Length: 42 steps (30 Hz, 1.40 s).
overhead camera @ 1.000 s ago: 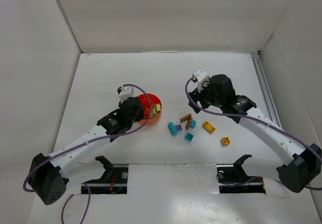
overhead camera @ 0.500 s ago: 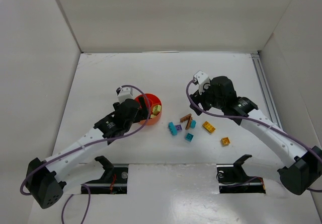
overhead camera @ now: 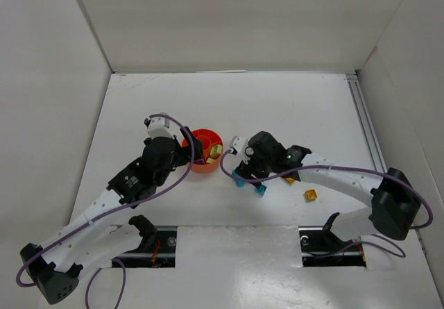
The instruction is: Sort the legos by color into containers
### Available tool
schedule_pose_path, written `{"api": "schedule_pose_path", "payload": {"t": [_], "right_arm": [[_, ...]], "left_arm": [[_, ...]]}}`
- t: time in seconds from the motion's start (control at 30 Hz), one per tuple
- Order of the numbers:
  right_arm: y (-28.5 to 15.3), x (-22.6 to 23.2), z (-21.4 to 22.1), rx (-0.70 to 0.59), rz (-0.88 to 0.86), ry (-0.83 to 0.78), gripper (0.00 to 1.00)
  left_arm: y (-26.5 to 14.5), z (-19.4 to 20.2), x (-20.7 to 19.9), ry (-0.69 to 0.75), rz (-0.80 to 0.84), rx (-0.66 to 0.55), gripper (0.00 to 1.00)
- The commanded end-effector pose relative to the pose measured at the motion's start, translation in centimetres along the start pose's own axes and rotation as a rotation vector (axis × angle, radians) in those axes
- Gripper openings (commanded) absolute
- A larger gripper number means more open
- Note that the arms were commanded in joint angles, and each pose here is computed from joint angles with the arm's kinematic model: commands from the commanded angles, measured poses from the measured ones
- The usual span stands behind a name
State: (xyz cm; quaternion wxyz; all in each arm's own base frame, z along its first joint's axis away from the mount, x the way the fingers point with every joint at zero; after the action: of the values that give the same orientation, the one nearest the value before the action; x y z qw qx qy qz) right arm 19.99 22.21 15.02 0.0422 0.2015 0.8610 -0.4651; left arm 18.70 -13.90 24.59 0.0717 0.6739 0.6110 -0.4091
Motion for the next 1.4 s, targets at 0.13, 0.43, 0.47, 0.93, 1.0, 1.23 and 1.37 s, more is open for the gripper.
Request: {"api": "schedule_pose_path", "payload": {"t": [0.13,0.43,0.47,0.93,1.0,1.23,1.37], "right_arm": [[2.8,1.3,0.3,0.090,-0.024,-0.053,0.74],[4.3,1.0,1.2,0.195,0.036,-0.026,0.72],[4.5,0.9,1.1,0.198,0.034,-0.026,0.71],[6.4,1.5,-0.3,0.155,0.011,-0.029,0.67],[6.4,1.5,-0.3,0.155,0.011,-0.029,0.67],[6.8,1.5,-0.7,0.132,0.012,-0.009,0.64],[7.3,1.6,-0.6,0.138,0.010,-0.009,0.59]], "left_arm": [[-0.6,-0.4,-0.4,-0.019,0.005,-0.002,1.00],[-0.5,-0.1,-0.2,-0.006,0.003,0.011,1.00],[-0.5,-0.1,-0.2,-0.006,0.003,0.011,1.00],[-0.7,-0.3,0.0,-0.006,-0.007,-0.005,1.00],[-0.7,-0.3,0.0,-0.006,-0.007,-0.005,1.00],[-0.9,-0.5,0.0,-0.010,-0.001,-0.009,1.00],[-0.9,-0.5,0.0,-0.010,-0.001,-0.009,1.00]]}}
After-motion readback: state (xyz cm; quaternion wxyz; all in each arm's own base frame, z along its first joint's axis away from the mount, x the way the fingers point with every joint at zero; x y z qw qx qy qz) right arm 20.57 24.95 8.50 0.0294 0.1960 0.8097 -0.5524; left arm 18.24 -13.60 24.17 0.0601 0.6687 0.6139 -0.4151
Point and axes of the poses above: each gripper's point midway between its finger pads, its own y axis out along the fingers, its own x axis along the line the jaws close on, z = x × y, the point moved 6 cm from there along -y, back along the fingers, and after that the axes turned 14 degrees about -y, right-handed, at the moved point
